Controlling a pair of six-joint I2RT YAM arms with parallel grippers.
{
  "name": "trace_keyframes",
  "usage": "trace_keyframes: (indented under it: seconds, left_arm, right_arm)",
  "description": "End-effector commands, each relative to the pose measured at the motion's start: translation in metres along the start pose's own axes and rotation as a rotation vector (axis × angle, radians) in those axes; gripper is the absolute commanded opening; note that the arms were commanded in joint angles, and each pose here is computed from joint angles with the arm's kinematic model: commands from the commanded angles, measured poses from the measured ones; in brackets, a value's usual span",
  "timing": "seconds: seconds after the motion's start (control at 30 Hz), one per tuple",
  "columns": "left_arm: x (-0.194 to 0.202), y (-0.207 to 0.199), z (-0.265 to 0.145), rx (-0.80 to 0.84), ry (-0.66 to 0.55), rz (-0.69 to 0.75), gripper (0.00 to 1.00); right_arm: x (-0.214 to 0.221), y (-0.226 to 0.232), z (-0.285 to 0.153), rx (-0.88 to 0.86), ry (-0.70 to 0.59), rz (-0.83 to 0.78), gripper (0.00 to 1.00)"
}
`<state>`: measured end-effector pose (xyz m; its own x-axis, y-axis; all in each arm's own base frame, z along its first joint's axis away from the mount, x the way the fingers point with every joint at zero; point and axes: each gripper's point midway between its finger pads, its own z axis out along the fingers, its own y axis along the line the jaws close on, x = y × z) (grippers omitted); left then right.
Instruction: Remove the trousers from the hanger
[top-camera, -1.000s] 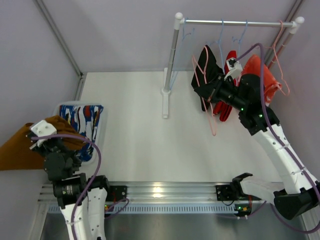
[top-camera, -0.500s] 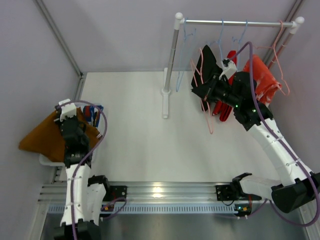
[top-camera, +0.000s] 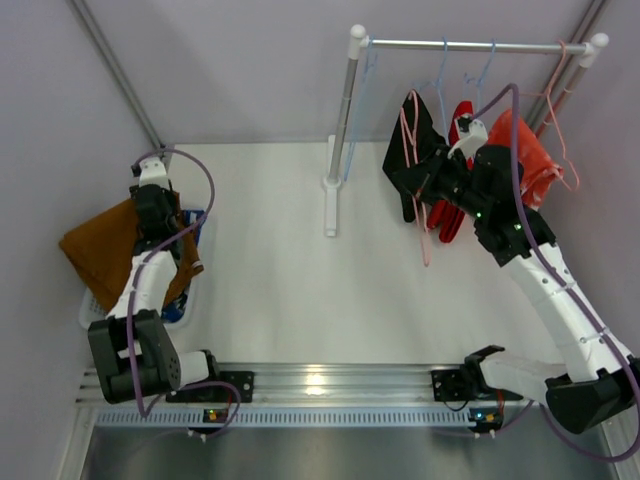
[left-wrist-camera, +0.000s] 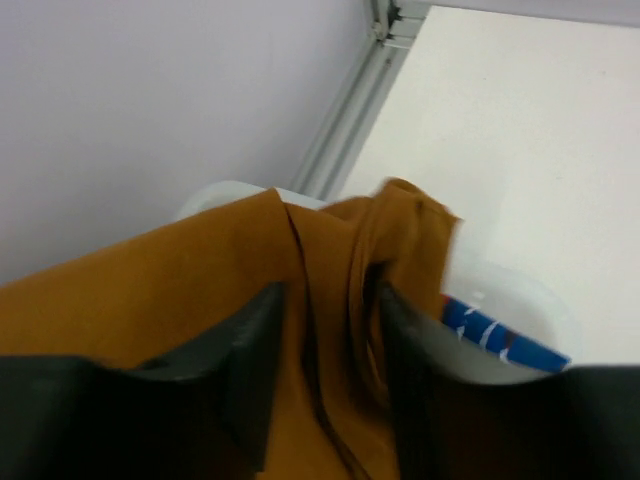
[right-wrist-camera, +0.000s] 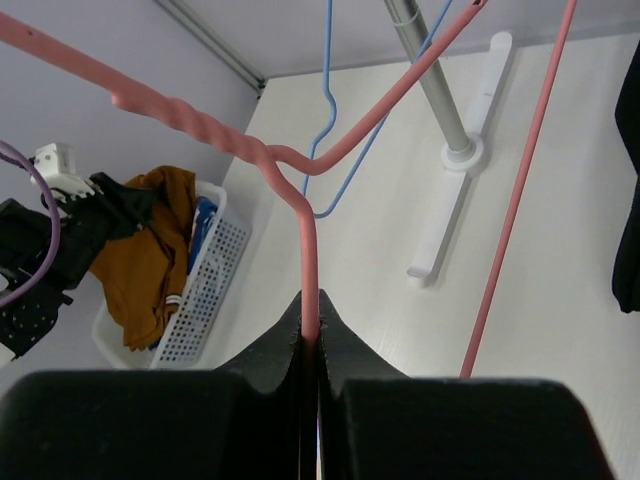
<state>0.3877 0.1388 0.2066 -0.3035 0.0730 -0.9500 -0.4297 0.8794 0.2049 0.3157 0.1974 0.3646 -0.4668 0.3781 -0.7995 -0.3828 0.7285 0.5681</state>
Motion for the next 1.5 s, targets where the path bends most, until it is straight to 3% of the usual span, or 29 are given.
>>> trace_keyframes:
  seconds: [0.0,0.03,0.07,0.1,0.13,0.23,0.4,0.6,1.03,1.47]
  left_arm:
    - [-0.007,-0.010,0.001,0.051,0.060,-0.077,0.53]
    - [-0.007,-0.015,-0.003,0.082,0.062,-0.087,0.61]
    - [-0.012,-0.025,-0.013,0.150,0.060,-0.111,0.81]
    - [-0.021,-0.030,-0.017,0.190,0.035,-0.120,0.96]
    - [-0.023,-0.036,-0.026,0.238,0.044,-0.118,0.99]
    - [-0.053,-0.052,-0.061,0.400,0.005,-0.124,0.99]
    - [-0.133,-0.068,-0.139,0.674,-0.162,-0.093,0.99]
    - [-0.170,-0.068,-0.190,0.789,-0.242,-0.107,0.99]
    - [-0.177,-0.068,-0.199,0.797,-0.222,-0.181,0.99]
    - [-0.175,-0.069,-0.179,0.762,-0.160,-0.244,0.99]
  right_arm:
    - [-0.039,0.018,-0.029,-0.009,-0.126,-0.068,0.00]
    - [-0.041,0.017,-0.032,0.004,-0.136,-0.070,0.00]
    - [-0.044,0.015,-0.036,0.020,-0.142,-0.081,0.00]
    - [-0.044,0.016,-0.039,0.022,-0.141,-0.088,0.00]
    - [-0.046,0.013,-0.040,0.040,-0.146,-0.093,0.00]
    - [-0.052,0.012,-0.048,0.066,-0.156,-0.116,0.00]
    - [-0.063,0.014,-0.051,0.067,-0.173,-0.112,0.00]
    - [-0.081,0.019,-0.027,-0.033,-0.155,-0.016,0.00]
    - [-0.127,0.024,0.042,-0.148,-0.123,0.081,0.00]
    - [-0.145,-0.011,0.127,-0.132,-0.114,0.072,0.00]
